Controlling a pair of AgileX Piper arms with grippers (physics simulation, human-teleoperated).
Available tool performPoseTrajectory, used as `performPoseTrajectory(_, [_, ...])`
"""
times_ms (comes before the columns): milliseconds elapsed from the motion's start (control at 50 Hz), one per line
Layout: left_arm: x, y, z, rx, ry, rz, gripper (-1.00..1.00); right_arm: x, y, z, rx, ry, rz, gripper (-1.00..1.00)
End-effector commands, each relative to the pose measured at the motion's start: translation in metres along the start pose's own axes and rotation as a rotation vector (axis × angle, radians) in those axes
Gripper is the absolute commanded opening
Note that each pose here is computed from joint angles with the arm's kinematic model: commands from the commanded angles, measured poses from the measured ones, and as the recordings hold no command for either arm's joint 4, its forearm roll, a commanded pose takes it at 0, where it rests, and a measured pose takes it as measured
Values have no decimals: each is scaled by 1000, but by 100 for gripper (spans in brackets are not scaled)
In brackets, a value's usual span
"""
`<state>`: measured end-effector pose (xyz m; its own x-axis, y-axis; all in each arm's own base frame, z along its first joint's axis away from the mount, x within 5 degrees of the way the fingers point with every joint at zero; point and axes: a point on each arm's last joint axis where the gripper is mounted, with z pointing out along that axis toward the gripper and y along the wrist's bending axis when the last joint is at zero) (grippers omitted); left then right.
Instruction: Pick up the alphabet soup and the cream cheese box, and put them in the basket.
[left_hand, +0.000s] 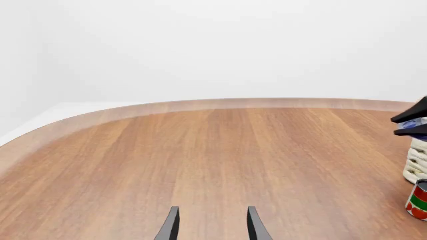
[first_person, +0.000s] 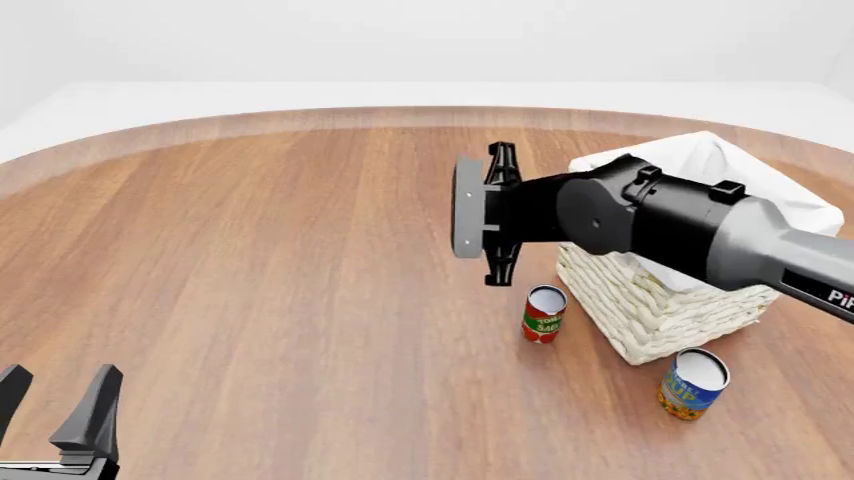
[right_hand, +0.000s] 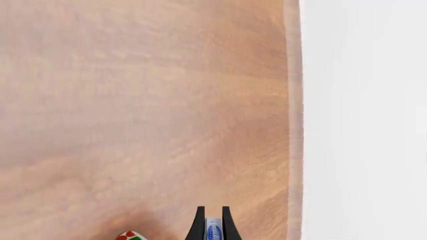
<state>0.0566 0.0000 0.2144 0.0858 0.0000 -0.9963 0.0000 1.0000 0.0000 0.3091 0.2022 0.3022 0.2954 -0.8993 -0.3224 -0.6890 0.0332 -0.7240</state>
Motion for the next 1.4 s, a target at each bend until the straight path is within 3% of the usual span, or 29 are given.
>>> performPoseTrajectory(20, [0, 0, 0, 0, 0, 0, 100, -7, -5, -16, 42, -27, 43, -100])
performPoseTrajectory(180, [0, 0, 0, 0, 0, 0, 100, -13, -3, -30, 58, -54, 82, -100])
performPoseTrajectory(300, [0, 0, 0, 0, 0, 0, 100, -33, 3, -55, 68, -123, 124, -100])
performPoseTrajectory(560, [0, 0, 0, 0, 0, 0, 100, -40, 6, -81, 93, -178, 202, -100])
performPoseTrajectory(760, [0, 0, 0, 0, 0, 0, 100, -42, 7, -90, 104, -200, 238, -100])
performPoseTrajectory(1040, [0, 0, 0, 0, 0, 0, 100, -39, 2, -102, 134, -221, 337, -100])
performPoseTrajectory(1400, [0, 0, 0, 0, 0, 0, 100, -45, -1, -124, 160, -276, 404, -100])
